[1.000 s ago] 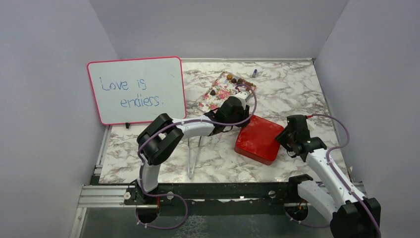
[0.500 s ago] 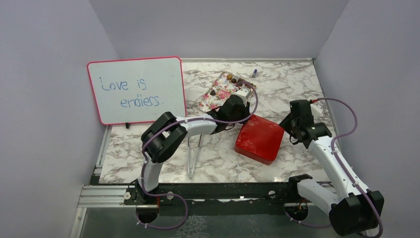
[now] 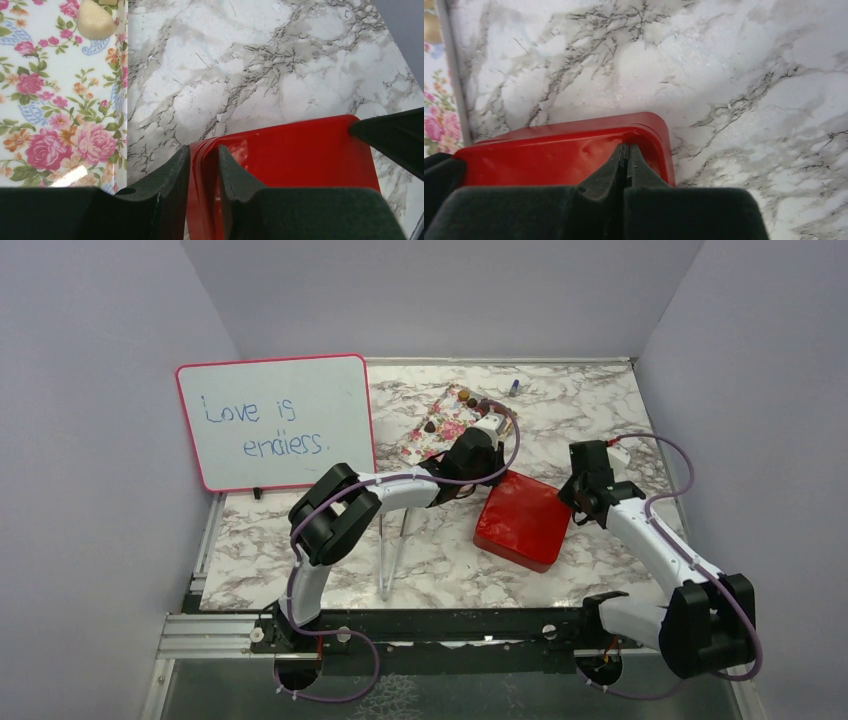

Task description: Pack the chocolate

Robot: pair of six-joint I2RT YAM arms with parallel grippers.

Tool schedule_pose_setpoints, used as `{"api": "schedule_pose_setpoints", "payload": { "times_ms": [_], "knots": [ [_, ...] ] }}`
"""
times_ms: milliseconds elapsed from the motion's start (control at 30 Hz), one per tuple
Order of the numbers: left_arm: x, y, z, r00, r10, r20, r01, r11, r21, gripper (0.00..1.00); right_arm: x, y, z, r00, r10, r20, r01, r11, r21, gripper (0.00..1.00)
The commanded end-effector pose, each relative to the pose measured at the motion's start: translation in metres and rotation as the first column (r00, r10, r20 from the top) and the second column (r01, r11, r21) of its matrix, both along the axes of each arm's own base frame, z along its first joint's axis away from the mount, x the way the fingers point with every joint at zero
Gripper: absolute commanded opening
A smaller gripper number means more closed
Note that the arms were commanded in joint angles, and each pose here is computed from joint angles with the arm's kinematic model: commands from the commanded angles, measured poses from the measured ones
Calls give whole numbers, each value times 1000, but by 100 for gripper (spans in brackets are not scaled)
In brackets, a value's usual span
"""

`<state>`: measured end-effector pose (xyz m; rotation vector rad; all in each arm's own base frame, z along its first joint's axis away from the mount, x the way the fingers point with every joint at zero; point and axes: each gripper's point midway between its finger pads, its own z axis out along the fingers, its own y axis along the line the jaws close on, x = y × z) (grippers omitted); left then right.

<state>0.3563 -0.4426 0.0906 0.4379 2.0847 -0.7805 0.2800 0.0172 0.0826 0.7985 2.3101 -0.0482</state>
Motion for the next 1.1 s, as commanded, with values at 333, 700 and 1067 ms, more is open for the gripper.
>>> {"api": "schedule_pose_setpoints", "payload": {
  "times_ms": [333, 700, 1067],
  "knots": [
    [-37, 15, -39, 957, -134, -257, 138, 990, -4, 42, 9, 11, 54, 991, 93, 92, -95, 995, 24, 2],
    [-80, 21, -20, 928, -234, -291, 204, 971, -128, 59, -28, 15, 48, 995, 52, 85, -61, 992, 112, 63],
    [-157, -13, -10, 895, -297, -332, 205, 937, -284, 35, 12, 30, 7, 970, 235, 55, -238, 970, 53, 68]
  ]
}}
